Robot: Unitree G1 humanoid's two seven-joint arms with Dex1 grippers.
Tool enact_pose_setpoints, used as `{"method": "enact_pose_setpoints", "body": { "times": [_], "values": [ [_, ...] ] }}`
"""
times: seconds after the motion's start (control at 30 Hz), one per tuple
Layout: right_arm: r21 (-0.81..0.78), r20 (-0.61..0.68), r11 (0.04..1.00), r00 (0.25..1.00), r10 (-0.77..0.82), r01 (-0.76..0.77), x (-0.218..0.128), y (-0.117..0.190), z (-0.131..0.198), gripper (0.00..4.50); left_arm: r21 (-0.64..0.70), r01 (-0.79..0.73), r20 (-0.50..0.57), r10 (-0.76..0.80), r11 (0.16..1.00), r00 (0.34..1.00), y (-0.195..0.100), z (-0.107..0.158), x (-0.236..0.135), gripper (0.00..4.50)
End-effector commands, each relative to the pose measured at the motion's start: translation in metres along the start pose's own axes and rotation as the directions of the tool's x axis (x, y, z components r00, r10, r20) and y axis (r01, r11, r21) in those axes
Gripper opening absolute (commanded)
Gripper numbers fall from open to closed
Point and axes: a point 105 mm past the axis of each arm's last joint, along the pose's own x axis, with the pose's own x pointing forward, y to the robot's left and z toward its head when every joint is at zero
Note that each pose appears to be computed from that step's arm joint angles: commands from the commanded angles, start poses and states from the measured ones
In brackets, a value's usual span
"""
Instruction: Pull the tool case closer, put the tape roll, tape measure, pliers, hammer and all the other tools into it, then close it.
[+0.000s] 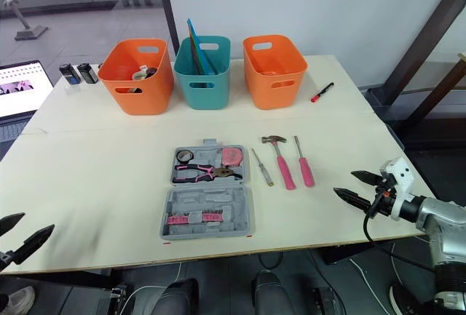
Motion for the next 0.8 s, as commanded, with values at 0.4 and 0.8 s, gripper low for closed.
{"method": "enact_pose_setpoints", "body": {
  "times": [0.4, 0.8],
  "values": [
    [-0.144, 0.065, 0.990, 0.998, 0.000, 0.009, 0.056, 0.054, 0.061, 4.48, 0.176, 0.570, 0.013, -0.580, 0.803, 0.814, -0.115, 0.094, 0.083, 4.50],
    [-0.039, -0.016, 0.982, 0.983, -0.185, 0.184, 0.104, 0.067, 0.079, 4.48, 0.275, 0.665, 0.027, -0.697, 0.694, 0.716, -0.165, 0.133, 0.101, 4.50]
  ]
}}
